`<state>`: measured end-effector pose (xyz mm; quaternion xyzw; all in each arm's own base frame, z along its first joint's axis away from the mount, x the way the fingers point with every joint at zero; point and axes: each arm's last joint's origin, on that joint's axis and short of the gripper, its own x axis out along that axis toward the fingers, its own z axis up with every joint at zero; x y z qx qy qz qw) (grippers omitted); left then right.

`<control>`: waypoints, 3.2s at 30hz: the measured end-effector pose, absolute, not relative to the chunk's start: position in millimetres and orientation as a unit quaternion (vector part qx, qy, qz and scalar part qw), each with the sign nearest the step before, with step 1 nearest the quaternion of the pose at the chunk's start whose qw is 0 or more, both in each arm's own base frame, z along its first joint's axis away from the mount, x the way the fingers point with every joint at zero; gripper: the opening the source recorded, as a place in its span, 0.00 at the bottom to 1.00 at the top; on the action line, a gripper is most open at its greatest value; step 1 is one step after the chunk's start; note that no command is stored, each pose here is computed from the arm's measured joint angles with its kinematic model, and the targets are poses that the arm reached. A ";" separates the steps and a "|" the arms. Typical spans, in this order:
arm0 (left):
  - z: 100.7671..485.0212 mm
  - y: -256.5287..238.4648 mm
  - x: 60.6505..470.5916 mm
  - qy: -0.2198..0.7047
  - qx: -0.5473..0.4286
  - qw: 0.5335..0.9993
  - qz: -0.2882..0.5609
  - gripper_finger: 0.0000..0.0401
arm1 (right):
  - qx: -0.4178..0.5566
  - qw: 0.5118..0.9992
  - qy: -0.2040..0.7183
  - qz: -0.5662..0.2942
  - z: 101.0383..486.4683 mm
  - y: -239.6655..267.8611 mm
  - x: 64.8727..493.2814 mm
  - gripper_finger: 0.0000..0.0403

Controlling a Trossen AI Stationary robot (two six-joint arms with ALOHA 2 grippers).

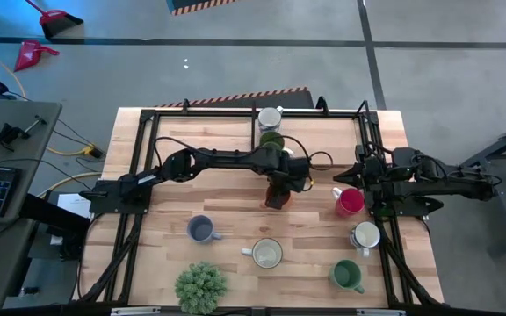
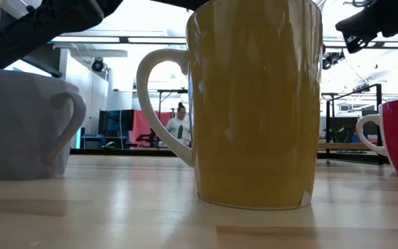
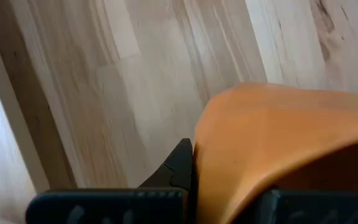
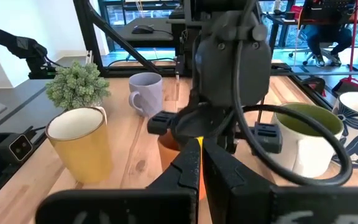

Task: Place coffee mugs
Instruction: Put the orange mug on the shelf

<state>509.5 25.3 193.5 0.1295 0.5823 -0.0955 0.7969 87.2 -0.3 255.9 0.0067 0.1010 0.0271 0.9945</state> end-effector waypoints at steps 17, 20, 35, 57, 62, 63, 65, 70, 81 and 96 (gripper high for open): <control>185.1 20.3 513.2 0.582 0.132 0.797 -0.096 0.11 | 0.007 0.994 0.102 0.037 255.8 0.3 87.2 0.00; 185.1 21.0 513.3 0.584 0.132 0.797 -0.082 0.16 | 0.008 0.994 0.104 0.038 255.3 0.3 87.1 0.00; 225.0 21.8 505.9 0.556 0.145 0.816 -0.064 0.32 | 0.010 0.993 0.112 0.041 253.8 0.6 86.6 0.00; 419.3 51.2 358.6 0.482 0.025 0.866 -0.129 0.34 | 0.029 0.985 0.156 0.065 247.8 1.5 103.5 0.01; 436.7 50.0 331.3 0.488 0.016 0.864 -0.122 0.34 | 0.028 0.981 0.179 0.065 245.7 0.7 129.0 0.10; 438.4 49.4 326.8 0.493 0.017 0.861 -0.124 0.34 | 0.028 0.980 0.184 0.064 247.6 0.5 133.6 0.12; 441.2 48.8 321.0 0.484 0.021 0.865 -0.132 0.34 | 0.026 0.980 0.190 0.057 255.0 -0.2 140.9 0.17; 429.0 50.1 294.2 0.508 0.010 0.850 -0.139 0.34 | 0.010 0.980 0.190 0.059 278.4 -0.7 157.0 0.28; 350.8 48.6 208.8 0.419 -0.025 0.905 -0.069 0.34 | 0.004 0.974 0.220 0.053 303.5 -2.2 185.9 0.32; 283.7 39.4 166.9 0.202 0.007 0.979 -0.001 0.34 | 0.018 0.915 0.404 0.011 289.3 -6.5 251.1 0.32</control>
